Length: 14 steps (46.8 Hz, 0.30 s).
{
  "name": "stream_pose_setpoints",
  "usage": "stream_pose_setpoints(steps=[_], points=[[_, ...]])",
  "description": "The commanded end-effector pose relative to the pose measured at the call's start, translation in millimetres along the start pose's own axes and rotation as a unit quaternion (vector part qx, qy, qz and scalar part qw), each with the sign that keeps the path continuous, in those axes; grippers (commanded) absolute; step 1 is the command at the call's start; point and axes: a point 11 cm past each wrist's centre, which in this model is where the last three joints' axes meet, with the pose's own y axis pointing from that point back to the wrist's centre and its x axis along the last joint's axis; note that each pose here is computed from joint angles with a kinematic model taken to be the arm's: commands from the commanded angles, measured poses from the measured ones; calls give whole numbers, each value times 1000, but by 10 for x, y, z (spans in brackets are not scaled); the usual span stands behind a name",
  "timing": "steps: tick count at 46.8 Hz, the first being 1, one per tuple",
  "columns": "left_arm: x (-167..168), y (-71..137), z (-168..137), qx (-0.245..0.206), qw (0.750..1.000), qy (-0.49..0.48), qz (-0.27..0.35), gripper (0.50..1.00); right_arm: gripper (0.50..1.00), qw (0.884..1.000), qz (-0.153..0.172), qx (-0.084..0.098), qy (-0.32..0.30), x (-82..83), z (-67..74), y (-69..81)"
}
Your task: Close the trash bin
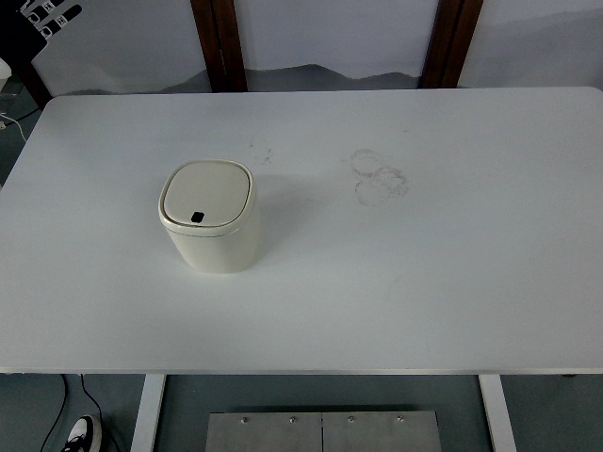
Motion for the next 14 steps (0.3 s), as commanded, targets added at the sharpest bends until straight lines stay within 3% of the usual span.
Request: stream_pose_setpoints(steps=[1,14], points=[[-2,-1,-2,0,1000,0,0,1000,995,1000,0,0,0,0,1,0],[11,0,-4,1,1000,-3,4,1000,995,1000,0,1,1,0,0,0]])
